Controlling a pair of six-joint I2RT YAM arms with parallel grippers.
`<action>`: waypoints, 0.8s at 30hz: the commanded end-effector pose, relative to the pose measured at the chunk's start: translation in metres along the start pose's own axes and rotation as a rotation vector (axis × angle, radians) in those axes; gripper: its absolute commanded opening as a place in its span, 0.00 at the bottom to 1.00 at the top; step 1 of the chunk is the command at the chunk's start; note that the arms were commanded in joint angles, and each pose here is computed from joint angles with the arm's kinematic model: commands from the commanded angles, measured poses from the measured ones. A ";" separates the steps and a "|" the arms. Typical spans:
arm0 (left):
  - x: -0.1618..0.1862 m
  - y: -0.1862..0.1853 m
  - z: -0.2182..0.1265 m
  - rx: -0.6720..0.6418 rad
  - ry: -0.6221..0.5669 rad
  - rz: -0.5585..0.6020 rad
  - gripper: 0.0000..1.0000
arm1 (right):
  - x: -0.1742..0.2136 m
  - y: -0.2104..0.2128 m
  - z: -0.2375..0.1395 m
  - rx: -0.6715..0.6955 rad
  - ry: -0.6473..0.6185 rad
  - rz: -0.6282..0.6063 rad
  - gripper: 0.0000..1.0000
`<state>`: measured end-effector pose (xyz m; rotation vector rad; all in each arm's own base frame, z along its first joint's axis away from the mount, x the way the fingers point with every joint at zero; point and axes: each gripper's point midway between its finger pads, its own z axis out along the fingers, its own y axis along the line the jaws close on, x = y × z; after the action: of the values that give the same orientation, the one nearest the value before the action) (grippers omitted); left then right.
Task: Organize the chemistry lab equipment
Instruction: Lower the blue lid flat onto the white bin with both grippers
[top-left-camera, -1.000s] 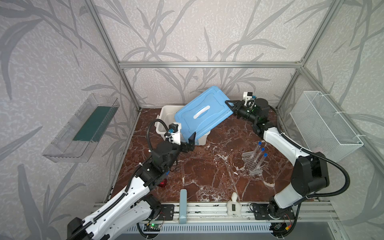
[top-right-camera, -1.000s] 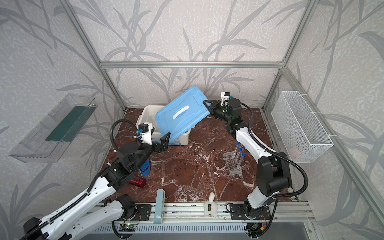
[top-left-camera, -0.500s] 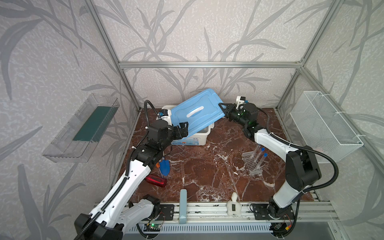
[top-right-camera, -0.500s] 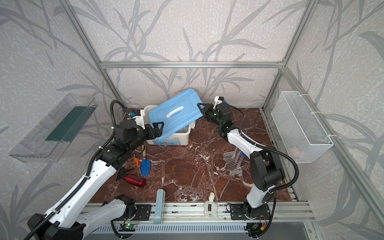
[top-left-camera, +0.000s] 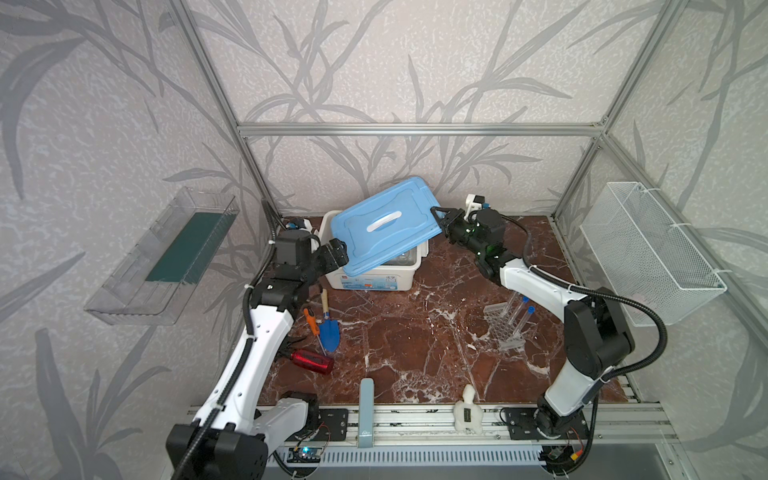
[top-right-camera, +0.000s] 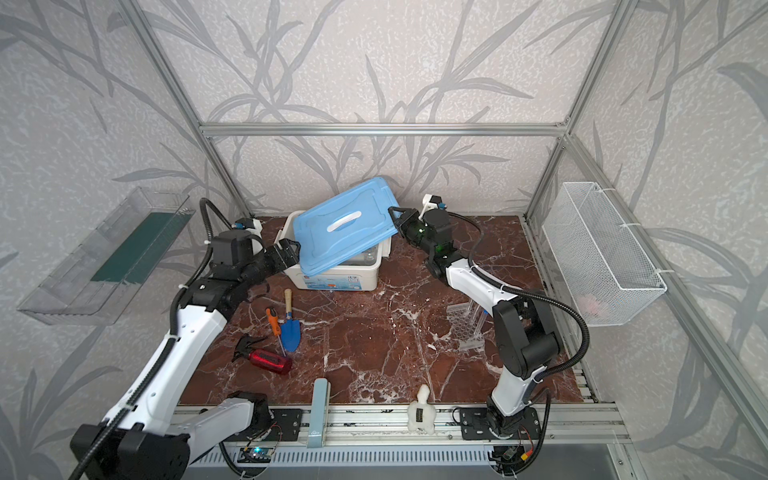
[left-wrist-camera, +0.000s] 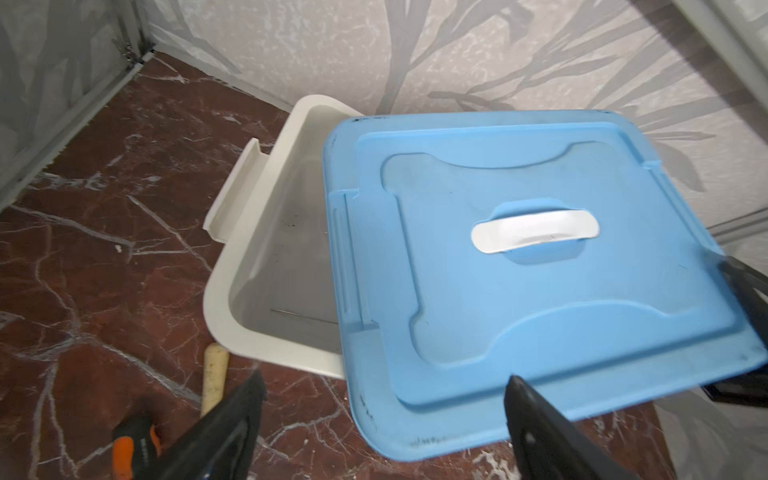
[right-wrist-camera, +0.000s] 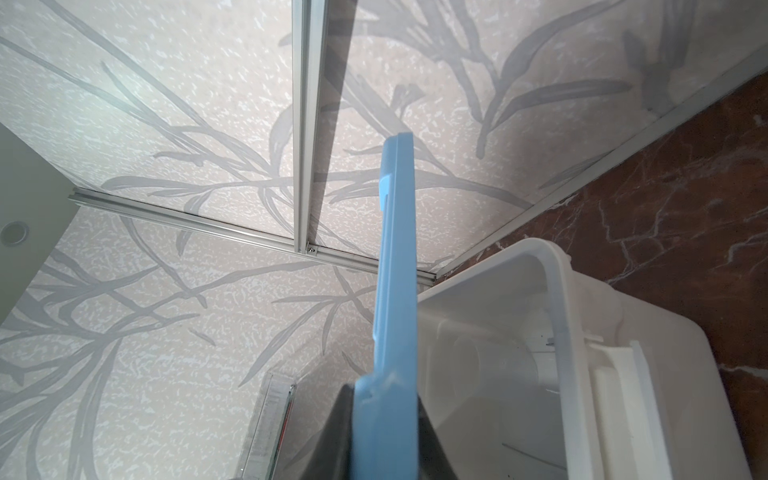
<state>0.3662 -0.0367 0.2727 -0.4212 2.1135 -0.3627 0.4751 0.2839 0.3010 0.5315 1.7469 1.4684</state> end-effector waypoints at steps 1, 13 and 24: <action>-0.014 0.027 0.014 -0.147 -0.020 0.080 0.92 | 0.016 -0.042 0.009 0.131 -0.035 -0.067 0.02; -0.033 0.061 0.094 -0.223 0.076 0.042 0.94 | 0.034 -0.088 0.018 0.247 -0.031 -0.074 0.15; -0.035 0.061 0.125 -0.214 0.130 0.038 0.80 | 0.058 -0.104 0.018 0.359 0.151 -0.216 0.42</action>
<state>0.4757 0.0223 0.2049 -0.4942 2.2853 -0.1294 0.4746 0.3094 0.1906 0.5094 2.0429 1.1520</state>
